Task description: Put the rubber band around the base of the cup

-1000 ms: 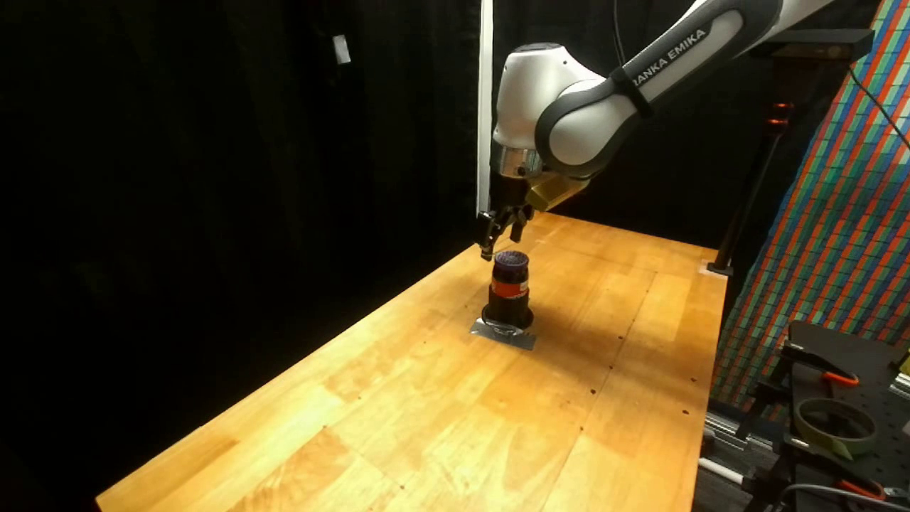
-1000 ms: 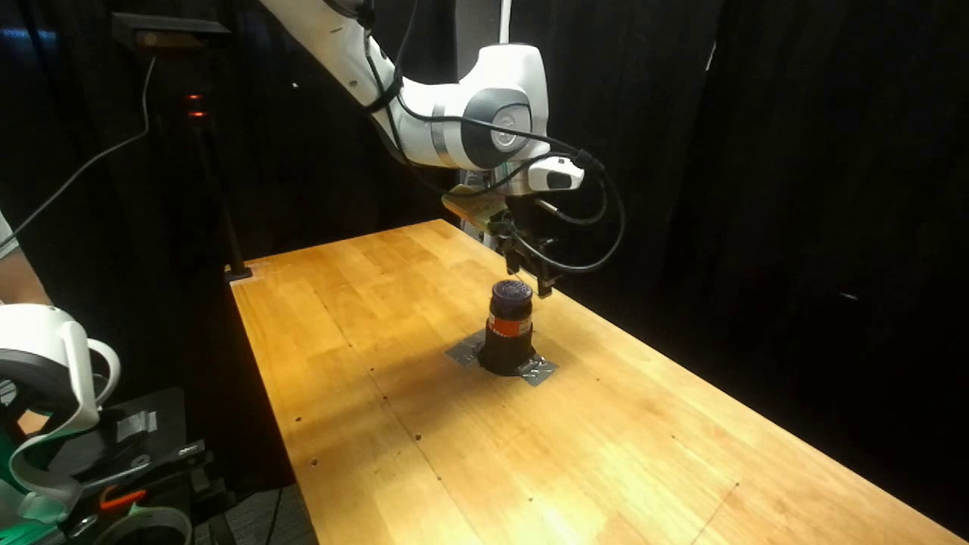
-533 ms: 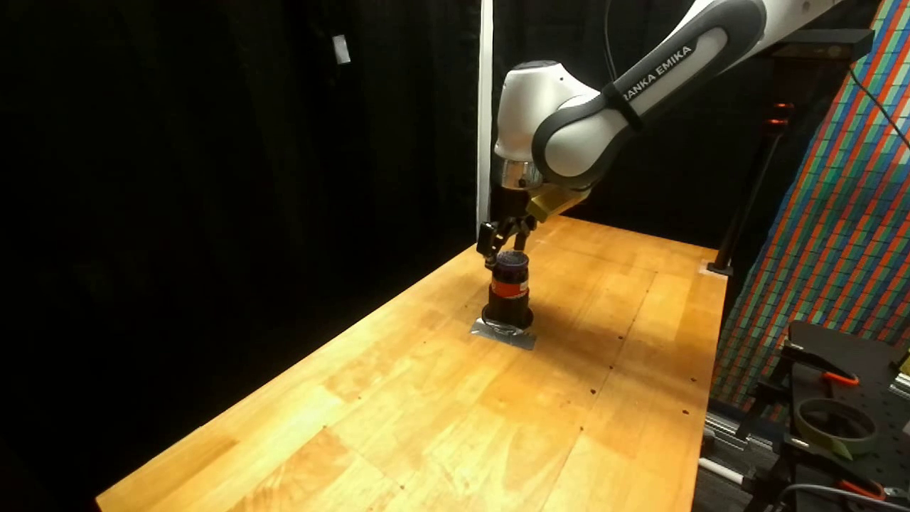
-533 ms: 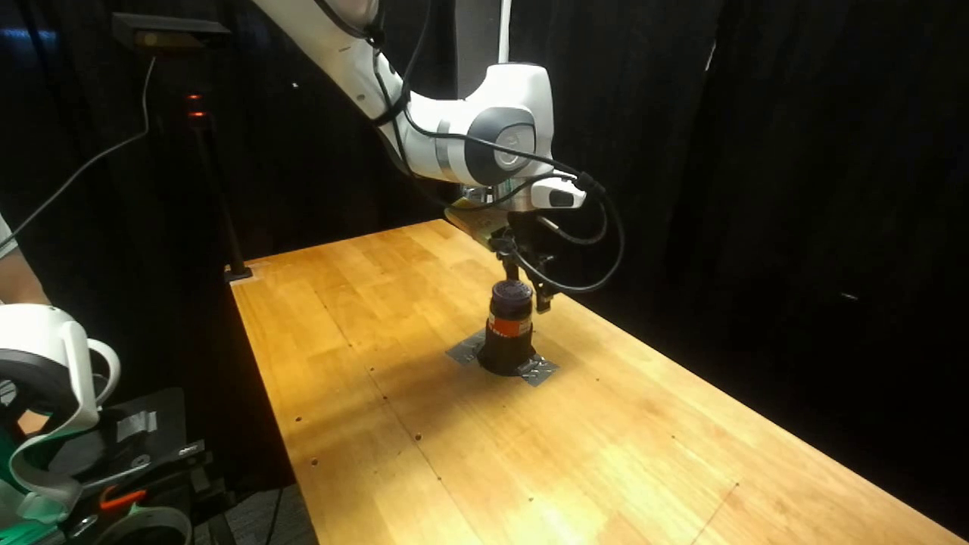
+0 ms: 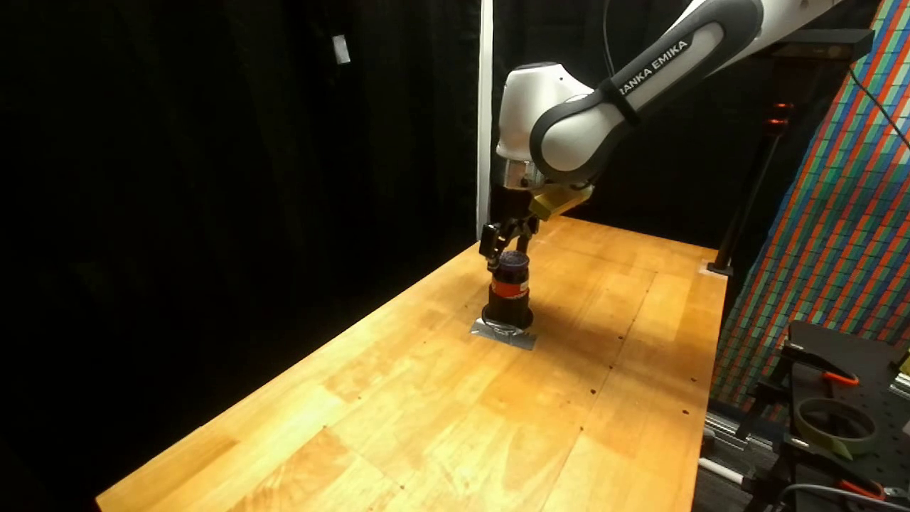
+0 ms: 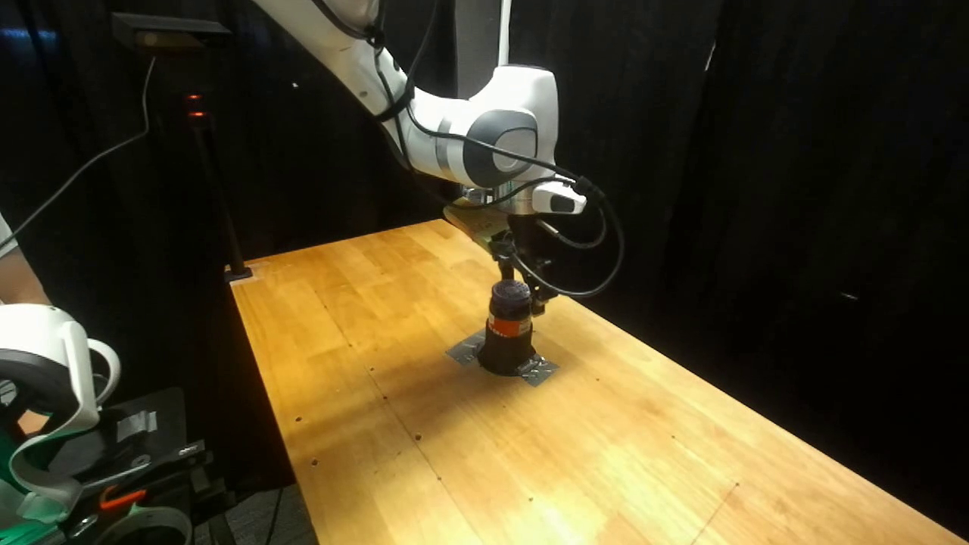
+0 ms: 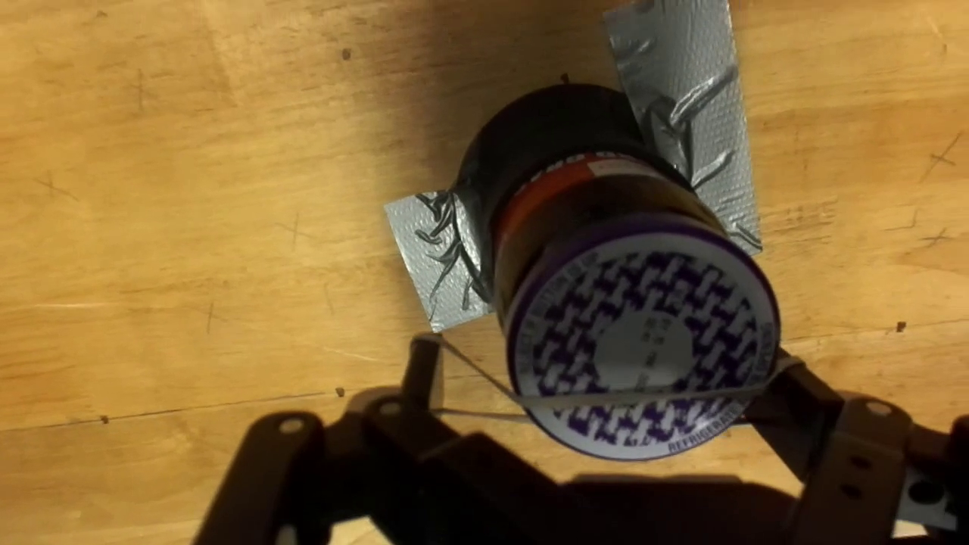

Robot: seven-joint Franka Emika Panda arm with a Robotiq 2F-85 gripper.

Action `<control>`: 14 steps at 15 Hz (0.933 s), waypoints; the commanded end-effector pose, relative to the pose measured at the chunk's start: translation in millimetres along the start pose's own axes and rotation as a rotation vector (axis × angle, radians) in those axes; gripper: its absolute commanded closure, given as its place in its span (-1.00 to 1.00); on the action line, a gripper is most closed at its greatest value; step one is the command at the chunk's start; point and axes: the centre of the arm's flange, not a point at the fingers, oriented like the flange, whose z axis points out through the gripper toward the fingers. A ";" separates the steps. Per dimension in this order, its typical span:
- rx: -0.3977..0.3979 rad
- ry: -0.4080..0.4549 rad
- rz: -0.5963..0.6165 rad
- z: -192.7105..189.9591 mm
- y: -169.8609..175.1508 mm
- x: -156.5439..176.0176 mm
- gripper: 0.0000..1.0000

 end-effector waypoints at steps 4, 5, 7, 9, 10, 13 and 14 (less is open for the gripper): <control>0.040 -0.267 -0.070 -11.6 17.5 -28.1 -1.00; 0.042 -0.289 -0.073 -10.9 19.4 -30.5 -1.00; 0.039 -0.316 -0.074 -7.5 21.5 -34.9 -1.00; 0.027 -0.325 -0.068 -2.2 20.0 -40.7 -1.00; 0.017 -0.303 -0.067 0.1 18.7 -43.9 -1.00; -0.010 -0.243 -0.082 -2.9 14.7 -53.8 -0.31; -0.012 -0.218 -0.089 -5.5 14.8 -57.9 -0.17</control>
